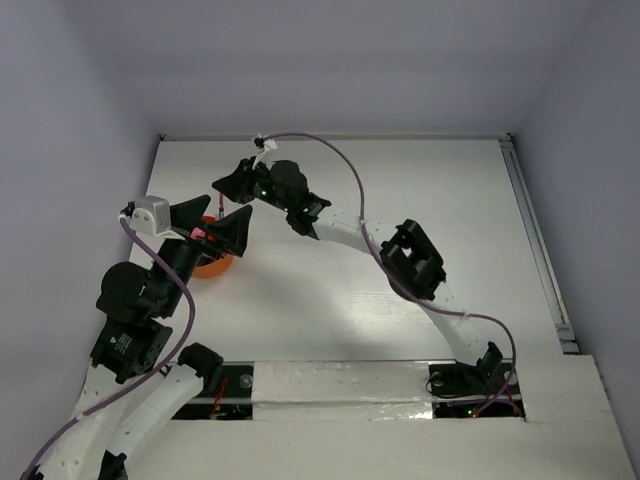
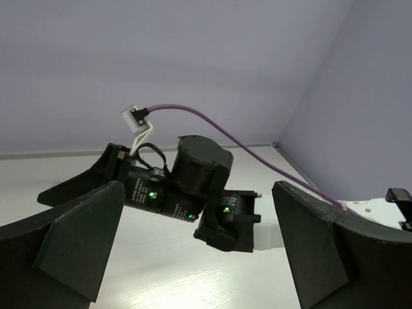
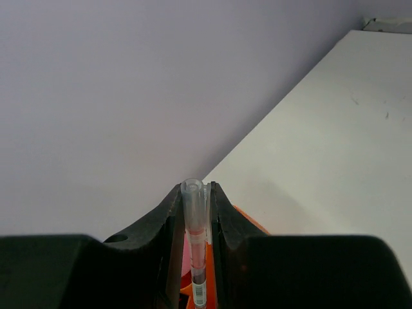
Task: Sort the stationery into containers
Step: Place the pen in the storage box.
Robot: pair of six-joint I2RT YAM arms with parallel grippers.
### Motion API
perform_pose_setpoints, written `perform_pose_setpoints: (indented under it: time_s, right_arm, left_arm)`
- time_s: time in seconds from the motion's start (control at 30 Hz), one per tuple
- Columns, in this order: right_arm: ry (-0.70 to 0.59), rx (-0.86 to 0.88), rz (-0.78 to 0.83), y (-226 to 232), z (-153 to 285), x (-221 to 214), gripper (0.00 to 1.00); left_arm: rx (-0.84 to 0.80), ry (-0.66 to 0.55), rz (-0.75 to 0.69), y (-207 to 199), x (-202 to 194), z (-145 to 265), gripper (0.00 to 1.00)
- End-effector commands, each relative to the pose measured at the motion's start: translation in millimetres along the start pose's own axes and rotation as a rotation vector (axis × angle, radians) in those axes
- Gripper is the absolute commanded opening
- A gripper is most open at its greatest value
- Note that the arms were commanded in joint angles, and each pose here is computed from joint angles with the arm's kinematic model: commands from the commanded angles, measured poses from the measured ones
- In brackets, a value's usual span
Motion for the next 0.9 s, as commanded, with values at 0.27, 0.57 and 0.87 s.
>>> perform_pose_setpoints:
  time_s: [0.27,0.57,0.87]
  right_arm:
    - [0.021,-0.003,0.135,10,-22,-32,0.0]
    - [0.032,0.025,0.176,21,-17,-42,0.48]
    - [0.008,0.028,0.193,35,-5,-17,0.81]
  left_arm:
    - [-0.004,-0.046,-0.017,1,8,1,0.99]
    - [0.007,-0.069,-0.017,3,12,0,0.99]
    - [0.059,-0.088,-0.026,13,16,-2,0.99]
Point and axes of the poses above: each gripper's point midway between its finger pads, its own z axis back along the fingers, its own y axis along the line the jaws close on, x = y × z, the point moved 1 cm from there along z, back along the fingers, and after that the axes turned 7 degrees about z, right-handed, at the moved point
